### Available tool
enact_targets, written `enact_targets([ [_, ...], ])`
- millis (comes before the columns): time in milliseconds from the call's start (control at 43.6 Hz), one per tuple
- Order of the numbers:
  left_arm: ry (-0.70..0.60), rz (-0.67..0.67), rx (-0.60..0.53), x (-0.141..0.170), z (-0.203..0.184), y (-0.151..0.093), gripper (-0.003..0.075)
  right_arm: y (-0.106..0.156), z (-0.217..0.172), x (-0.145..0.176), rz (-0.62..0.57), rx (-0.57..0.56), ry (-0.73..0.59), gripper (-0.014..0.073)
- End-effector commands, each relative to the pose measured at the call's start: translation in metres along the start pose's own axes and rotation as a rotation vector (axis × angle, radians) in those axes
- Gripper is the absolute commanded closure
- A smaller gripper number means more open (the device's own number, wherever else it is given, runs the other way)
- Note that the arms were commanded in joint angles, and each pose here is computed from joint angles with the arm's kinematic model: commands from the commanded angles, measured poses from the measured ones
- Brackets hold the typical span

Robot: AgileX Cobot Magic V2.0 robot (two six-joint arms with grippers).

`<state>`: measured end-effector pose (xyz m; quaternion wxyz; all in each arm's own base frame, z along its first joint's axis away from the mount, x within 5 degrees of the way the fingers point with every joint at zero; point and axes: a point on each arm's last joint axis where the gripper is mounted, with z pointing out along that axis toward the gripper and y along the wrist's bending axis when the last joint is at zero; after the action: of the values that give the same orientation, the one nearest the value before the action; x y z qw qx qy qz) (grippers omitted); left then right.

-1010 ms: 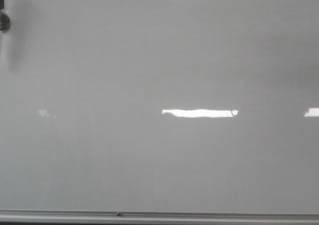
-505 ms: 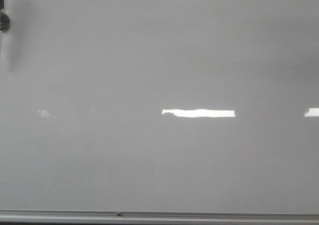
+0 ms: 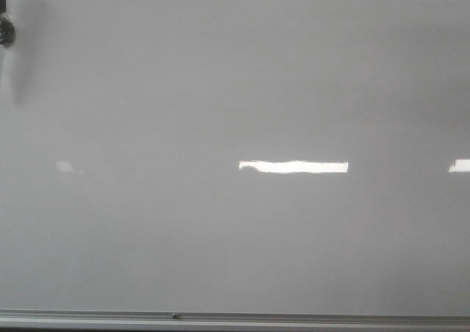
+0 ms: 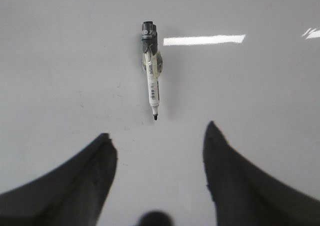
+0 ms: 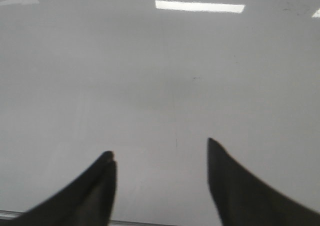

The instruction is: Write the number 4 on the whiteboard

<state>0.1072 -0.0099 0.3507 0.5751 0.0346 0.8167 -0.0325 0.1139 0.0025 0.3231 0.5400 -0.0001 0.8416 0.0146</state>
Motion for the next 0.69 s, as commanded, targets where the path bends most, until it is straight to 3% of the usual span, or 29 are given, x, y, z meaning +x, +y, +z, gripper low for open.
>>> enact_targets([
  [0,-0.112,0.014,-0.006,-0.019,0.004,0.000,0.0164,0.000,-0.003,-0.015,-0.003,0.003,-0.095,-0.0068],
  [666,0.025,-0.064,-0.007,-0.024,0.132,0.004,0.0167,0.000,-0.003,-0.015,-0.003,0.003,-0.095,-0.0045],
])
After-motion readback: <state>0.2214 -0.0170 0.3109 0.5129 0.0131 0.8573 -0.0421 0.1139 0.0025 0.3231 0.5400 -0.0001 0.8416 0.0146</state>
